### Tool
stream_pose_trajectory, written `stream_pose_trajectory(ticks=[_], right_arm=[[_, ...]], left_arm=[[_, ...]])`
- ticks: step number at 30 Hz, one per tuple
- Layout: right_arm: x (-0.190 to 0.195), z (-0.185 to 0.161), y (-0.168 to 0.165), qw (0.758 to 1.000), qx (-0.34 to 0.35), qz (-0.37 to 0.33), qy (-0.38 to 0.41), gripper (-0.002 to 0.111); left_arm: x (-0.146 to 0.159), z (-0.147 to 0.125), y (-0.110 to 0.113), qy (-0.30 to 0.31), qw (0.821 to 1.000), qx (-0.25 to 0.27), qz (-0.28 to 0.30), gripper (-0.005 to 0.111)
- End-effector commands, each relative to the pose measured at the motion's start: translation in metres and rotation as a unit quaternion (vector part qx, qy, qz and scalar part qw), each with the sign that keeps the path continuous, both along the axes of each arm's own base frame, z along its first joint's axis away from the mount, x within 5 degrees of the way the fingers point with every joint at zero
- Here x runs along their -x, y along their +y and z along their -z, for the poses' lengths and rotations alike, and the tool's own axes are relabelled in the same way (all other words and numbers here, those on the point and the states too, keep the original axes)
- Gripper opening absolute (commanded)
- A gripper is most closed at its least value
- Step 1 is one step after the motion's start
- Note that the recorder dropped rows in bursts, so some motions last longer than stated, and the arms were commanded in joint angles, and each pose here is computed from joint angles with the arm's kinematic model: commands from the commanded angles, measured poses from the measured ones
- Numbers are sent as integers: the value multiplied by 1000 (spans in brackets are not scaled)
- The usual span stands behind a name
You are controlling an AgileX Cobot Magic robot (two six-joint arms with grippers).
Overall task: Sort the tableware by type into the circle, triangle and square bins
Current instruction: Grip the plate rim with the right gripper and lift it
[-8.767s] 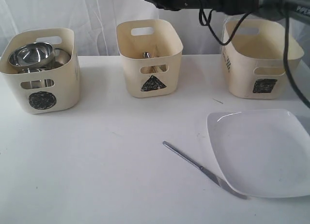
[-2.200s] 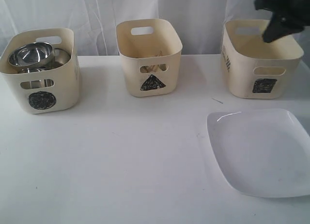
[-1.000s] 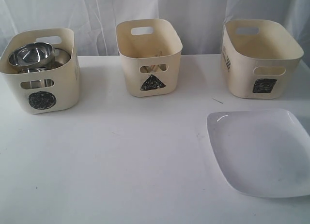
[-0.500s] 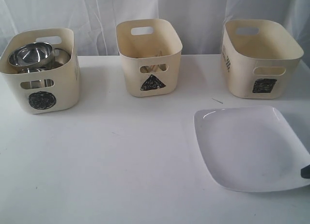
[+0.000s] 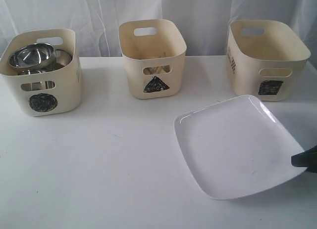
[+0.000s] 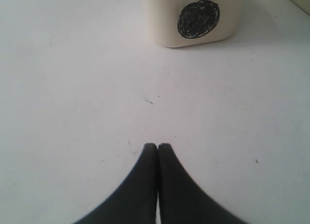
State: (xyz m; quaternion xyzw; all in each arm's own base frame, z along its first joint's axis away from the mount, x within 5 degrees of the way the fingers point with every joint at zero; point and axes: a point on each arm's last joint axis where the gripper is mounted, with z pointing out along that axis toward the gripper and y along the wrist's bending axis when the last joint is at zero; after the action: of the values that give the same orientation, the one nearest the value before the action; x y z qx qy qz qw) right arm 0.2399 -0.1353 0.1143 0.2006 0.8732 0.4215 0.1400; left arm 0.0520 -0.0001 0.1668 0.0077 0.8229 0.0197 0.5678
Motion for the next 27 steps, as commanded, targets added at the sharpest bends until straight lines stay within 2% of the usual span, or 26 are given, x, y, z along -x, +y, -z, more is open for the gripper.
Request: stream_pose_trajectory(ticks=[1,5,9,14,18,23,27], right_arm=[[1,-20,7,999,-23,-16,-45,0],[-1,-37,7,998,-16,5,-67,0],[-4,-53,12,997,-36,44,-43,0],[-10,-81,26,995,-26,46,-87,0],[-21,-108,23,986,-50,99,-128,0],[-48,-157,4,962,-74,153,-212,0],[-71,-204,-16,922,-117,201,-309,0]], left_arm=[[0,0,0,-1,1000,1,0,1],[0,0,0,-1,1000,1,0,1],[0,0,0,-1,1000,1,0,1],[0,0,0,-1,1000,1,0,1],[0,0,0,-1,1000,1,0,1],[0,0,0,-1,1000,1,0,1],[0,0,0,-1,1000,1,0,1]])
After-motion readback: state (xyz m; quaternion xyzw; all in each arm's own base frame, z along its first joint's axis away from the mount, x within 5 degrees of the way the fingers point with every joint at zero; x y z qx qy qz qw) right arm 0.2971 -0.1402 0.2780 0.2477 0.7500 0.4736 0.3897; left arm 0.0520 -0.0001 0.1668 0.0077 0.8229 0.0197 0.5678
